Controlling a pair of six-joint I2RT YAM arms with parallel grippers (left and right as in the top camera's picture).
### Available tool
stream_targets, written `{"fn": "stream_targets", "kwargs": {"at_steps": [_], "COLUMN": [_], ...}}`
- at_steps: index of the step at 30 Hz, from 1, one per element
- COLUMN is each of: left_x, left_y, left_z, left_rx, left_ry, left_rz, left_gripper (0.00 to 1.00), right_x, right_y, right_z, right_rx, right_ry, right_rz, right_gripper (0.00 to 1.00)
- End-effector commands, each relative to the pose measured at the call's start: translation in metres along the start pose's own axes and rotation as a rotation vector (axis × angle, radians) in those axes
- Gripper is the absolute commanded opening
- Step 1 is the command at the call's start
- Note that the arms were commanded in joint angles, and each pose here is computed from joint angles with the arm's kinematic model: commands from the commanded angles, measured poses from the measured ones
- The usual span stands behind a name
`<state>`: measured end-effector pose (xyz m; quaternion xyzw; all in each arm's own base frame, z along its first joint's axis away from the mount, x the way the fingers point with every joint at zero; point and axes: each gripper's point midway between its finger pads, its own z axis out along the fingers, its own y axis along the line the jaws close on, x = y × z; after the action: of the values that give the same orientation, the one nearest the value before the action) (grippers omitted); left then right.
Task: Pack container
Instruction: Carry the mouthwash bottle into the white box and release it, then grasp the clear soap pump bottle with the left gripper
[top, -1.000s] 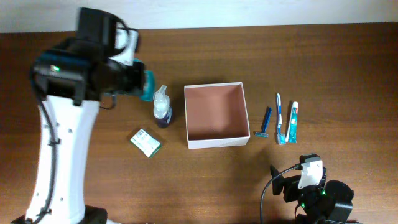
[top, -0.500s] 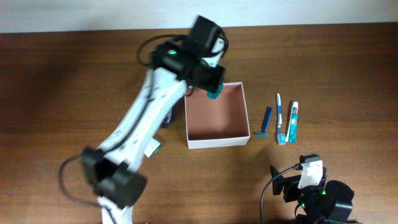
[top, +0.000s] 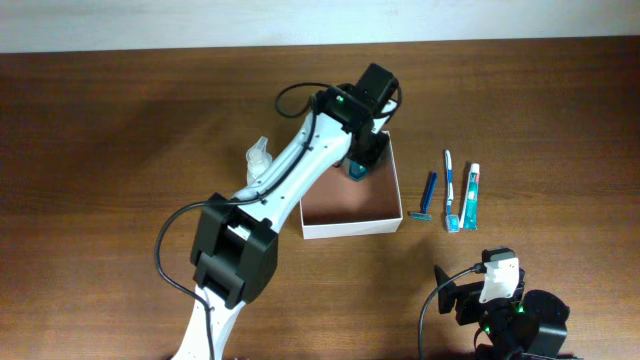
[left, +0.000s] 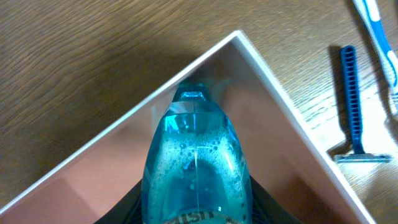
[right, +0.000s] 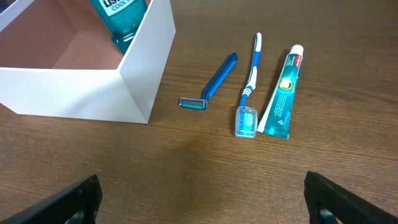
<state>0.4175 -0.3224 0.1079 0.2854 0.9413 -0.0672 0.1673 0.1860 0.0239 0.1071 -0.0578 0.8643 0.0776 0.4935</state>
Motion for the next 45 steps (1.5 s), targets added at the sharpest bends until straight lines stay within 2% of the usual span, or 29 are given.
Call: {"fn": "stream_targets", "kwargs": {"at_steps": [1, 2, 3, 5, 8, 11, 12, 15, 23, 27, 33, 37, 40, 45], "left_x": [-0.007, -0.007, -0.007, -0.007, -0.006, -0.002, -0.001, -0.001, 0.008, 0.001, 0.007, 0.026, 0.057, 0.103], "left_y": [-0.015, -0.015, -0.014, -0.012, -0.012, -0.011, -0.01, -0.008, -0.003, 0.008, 0.054, 0.096, 0.129, 0.152], "left_z": [-0.005, -0.005, -0.005, -0.005, -0.006, -0.014, -0.019, -0.043, -0.152, -0.191, -0.227, -0.223, -0.189, -0.139], "left_rx": [-0.004, -0.016, -0.03, -0.048, -0.048, -0.044, -0.039, -0.038, -0.054, -0.079, -0.136, -0.175, -0.19, -0.164], "left_ry": [-0.031, -0.032, -0.032, -0.033, -0.027, -0.002, 0.007, 0.025, 0.011, -0.089, -0.146, -0.083, 0.076, 0.281], "left_rz": [0.073, 0.08, 0.083, 0.086, 0.085, 0.082, 0.08, 0.075, 0.075, 0.079, -0.064, -0.157, -0.232, -0.311], "left_gripper": [0.22, 0.26, 0.34, 0.6, 0.79, 0.87, 0.93, 0.99, 0.99, 0.99, 0.99, 0.99, 1.0, 0.99], "right_x": [-0.002, -0.002, -0.002, -0.002, -0.002, -0.002, -0.002, -0.002, -0.002, -0.002, -0.002, -0.002, -0.002, -0.002], "right_y": [0.0, 0.0, 0.0, 0.0, 0.0, 0.0, 0.0, 0.0, 0.0, 0.0, 0.0, 0.0, 0.0, 0.0], "right_z": [-0.001, -0.001, -0.001, -0.001, -0.001, -0.001, -0.001, -0.001, -0.001, -0.001, -0.001, -0.001, -0.001, -0.001], "right_rx": [-0.002, -0.002, -0.002, -0.002, -0.002, -0.002, -0.002, -0.002, -0.002, -0.002, -0.002, -0.002, -0.002, -0.002], "right_ry": [-0.01, -0.009, -0.01, -0.01, -0.009, -0.009, -0.009, -0.009, -0.009, -0.009, -0.009, -0.01, -0.01, -0.009], "right_rz": [0.0, 0.0, 0.0, 0.0, 0.0, 0.0, 0.0, 0.0, 0.0, 0.0, 0.0, 0.0, 0.0, 0.0], "right_gripper": [0.99, 0.99, 0.99, 0.99, 0.99, 0.99, 0.99, 0.99, 0.99, 0.99, 0.99, 0.99, 0.99, 0.99]}}
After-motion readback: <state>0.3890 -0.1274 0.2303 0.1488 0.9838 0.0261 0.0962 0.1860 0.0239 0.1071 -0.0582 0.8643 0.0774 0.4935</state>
